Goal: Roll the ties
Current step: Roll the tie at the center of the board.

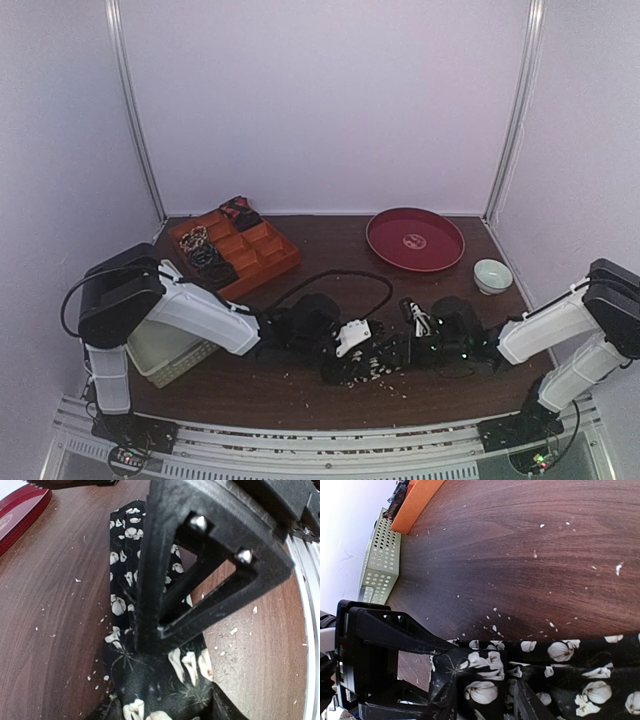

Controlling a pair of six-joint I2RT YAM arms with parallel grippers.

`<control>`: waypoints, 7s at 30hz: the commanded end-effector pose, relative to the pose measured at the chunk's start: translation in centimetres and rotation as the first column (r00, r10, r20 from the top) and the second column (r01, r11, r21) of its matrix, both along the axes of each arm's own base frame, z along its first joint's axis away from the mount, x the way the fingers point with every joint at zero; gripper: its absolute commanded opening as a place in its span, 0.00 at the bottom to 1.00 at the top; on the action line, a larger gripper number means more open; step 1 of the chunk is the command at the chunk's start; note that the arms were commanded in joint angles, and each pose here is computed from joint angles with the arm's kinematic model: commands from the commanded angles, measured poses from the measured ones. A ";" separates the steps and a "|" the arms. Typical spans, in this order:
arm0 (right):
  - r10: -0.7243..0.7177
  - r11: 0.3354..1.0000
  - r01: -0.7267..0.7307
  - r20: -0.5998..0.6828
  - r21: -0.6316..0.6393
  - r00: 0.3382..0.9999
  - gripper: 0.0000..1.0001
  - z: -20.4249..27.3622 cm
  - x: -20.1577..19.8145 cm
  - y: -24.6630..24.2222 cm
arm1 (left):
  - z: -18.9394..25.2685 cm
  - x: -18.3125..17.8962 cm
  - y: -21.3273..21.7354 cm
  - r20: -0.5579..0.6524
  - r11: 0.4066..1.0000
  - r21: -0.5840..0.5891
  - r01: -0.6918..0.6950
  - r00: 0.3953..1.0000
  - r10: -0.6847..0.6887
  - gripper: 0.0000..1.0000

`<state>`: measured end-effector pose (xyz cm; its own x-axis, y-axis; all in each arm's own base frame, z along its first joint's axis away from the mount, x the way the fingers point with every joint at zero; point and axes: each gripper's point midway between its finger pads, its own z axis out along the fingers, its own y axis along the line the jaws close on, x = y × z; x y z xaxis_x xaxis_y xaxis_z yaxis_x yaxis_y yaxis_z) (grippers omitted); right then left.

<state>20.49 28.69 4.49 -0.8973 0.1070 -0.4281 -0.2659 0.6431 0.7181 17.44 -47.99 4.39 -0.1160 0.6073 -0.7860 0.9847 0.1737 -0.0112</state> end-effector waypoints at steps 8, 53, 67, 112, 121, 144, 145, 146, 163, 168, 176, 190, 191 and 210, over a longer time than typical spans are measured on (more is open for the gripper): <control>0.017 0.996 -0.017 0.001 -0.087 1.000 0.32 -1.1 0.1 -0.6 | 1.4 0.9 0.4 0.003 0.998 -0.019 -0.066 0.998 0.066 0.63; -0.015 0.989 0.012 -0.019 -0.146 1.000 0.29 -3.6 -0.7 -2.0 | -2.8 1.9 4.8 -0.351 0.850 -0.011 -0.527 0.798 0.491 0.00; -0.009 0.990 0.007 -0.013 -0.144 1.000 0.29 -3.3 -0.9 -2.2 | -1.3 -0.2 3.4 -0.468 0.887 -0.089 -0.452 0.805 0.364 0.00; -0.069 0.972 0.091 0.107 -0.217 0.992 0.29 -2.1 0.6 -4.3 | 2.3 1.2 -1.0 -0.425 0.912 -0.145 -0.384 0.857 0.294 0.01; -0.118 0.959 0.149 0.137 -0.241 0.983 0.30 -1.4 1.1 -5.4 | 1.9 1.3 -1.2 -0.421 0.912 -0.135 -0.387 0.856 0.301 0.02; -0.064 0.988 0.081 0.128 -0.129 0.990 0.25 0.2 0.2 -3.2 | 2.8 1.7 -2.1 -0.416 0.913 -0.148 -0.381 0.861 0.292 0.02; -0.056 0.991 0.069 0.118 -0.116 0.991 0.24 0.2 0.0 -2.8 | 3.0 1.6 -2.2 -0.417 0.914 -0.151 -0.377 0.862 0.287 0.02; -0.046 0.993 0.058 0.110 -0.104 0.993 0.24 0.2 -0.1 -2.4 | 3.1 1.6 -2.3 -0.419 0.914 -0.153 -0.377 0.862 0.285 0.02; 0.009 0.999 -0.006 0.080 -0.045 0.997 0.22 -0.3 -1.3 -0.1 | 3.9 0.8 0.0 -0.414 0.891 -0.127 -0.435 0.840 0.351 0.03; 0.008 0.996 0.001 0.090 -0.093 0.996 0.23 -0.8 -1.1 -0.6 | 3.6 0.6 -0.8 -0.413 0.901 -0.122 -0.415 0.847 0.334 0.03; -0.032 0.982 0.054 0.126 -0.179 0.992 0.22 -1.5 -0.4 -2.3 | 3.4 0.5 -1.8 -0.417 0.912 -0.127 -0.391 0.855 0.309 0.06; -0.093 0.965 0.130 0.166 -0.227 0.982 0.23 -2.0 0.4 -4.3 | 2.7 0.5 -2.9 -0.405 0.927 -0.112 -0.357 0.868 0.286 0.14; -0.096 0.963 0.135 0.169 -0.234 0.981 0.24 -2.0 0.5 -4.5 | 2.6 0.6 -3.0 -0.404 0.928 -0.108 -0.357 0.868 0.288 0.14; -0.224 0.915 0.295 0.262 -0.274 0.939 0.44 0.3 2.0 -8.2 | 3.4 1.0 -4.2 -0.385 0.934 -0.114 -0.339 0.881 0.273 0.18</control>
<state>22.11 22.11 4.40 -0.7560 0.1409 -0.6393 -0.2293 0.8577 0.4601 18.52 -51.07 7.03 -0.5932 0.3534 -0.7233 0.7832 0.4610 -0.4172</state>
